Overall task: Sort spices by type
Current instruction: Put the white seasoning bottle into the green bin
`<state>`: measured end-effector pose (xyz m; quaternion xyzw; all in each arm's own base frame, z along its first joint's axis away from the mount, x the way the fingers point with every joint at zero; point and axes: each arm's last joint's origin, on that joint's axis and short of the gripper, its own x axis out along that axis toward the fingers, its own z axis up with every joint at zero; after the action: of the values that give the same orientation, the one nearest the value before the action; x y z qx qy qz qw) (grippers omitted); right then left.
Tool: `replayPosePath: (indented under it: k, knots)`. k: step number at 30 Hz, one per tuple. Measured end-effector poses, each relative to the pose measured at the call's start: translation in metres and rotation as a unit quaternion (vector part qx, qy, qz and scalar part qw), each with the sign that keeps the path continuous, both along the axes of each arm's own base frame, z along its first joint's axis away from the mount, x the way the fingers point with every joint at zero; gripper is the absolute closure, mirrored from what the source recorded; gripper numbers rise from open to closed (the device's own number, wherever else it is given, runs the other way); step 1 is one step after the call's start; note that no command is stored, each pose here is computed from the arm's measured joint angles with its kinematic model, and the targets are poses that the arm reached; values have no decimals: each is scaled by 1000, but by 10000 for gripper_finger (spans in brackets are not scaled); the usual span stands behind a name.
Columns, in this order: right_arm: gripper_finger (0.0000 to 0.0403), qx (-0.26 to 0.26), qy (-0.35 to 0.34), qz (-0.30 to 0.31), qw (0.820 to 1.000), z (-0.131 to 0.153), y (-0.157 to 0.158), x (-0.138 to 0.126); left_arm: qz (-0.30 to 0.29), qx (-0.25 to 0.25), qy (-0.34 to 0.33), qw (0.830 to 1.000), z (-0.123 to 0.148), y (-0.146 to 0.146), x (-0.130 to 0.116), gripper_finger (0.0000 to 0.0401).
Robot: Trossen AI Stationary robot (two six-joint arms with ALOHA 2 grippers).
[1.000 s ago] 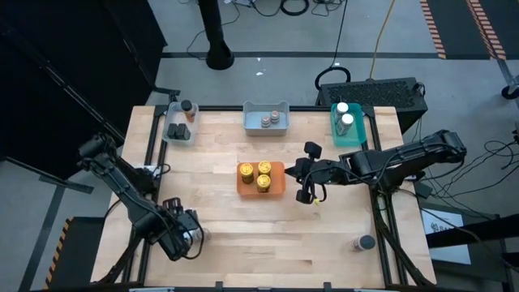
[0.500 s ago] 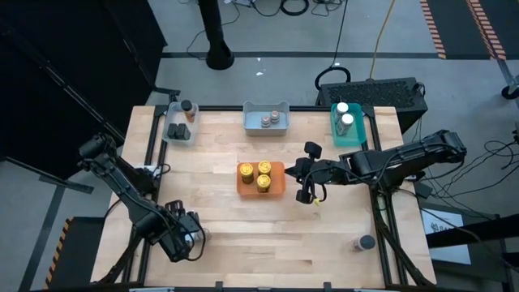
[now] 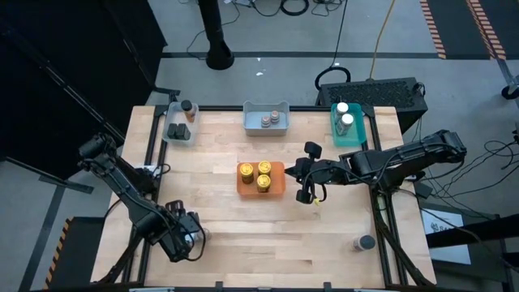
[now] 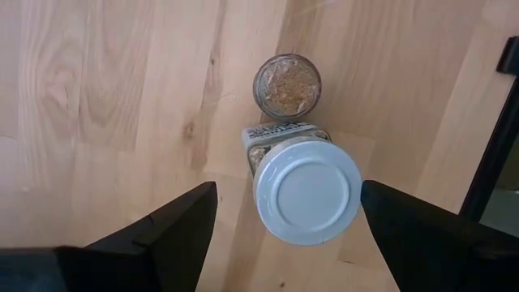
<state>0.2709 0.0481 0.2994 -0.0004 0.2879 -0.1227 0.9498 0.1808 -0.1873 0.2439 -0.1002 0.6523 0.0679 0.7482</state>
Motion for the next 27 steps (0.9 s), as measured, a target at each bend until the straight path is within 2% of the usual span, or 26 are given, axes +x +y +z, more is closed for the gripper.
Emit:
replayPosePath:
  k: [9,14,21,27]
  knots:
    - [403,0,0,0,1000,0,0,0,-5,-2,7,1000,0,0,0,75]
    - [403,0,0,0,1000,0,0,0,-3,26,17,1000,-3,5,-2,62]
    - [403,0,0,0,1000,0,0,0,-2,29,18,999,-2,6,-3,61]
    - [403,7,-2,-6,1000,0,0,0,5,26,-21,999,-9,3,2,61]
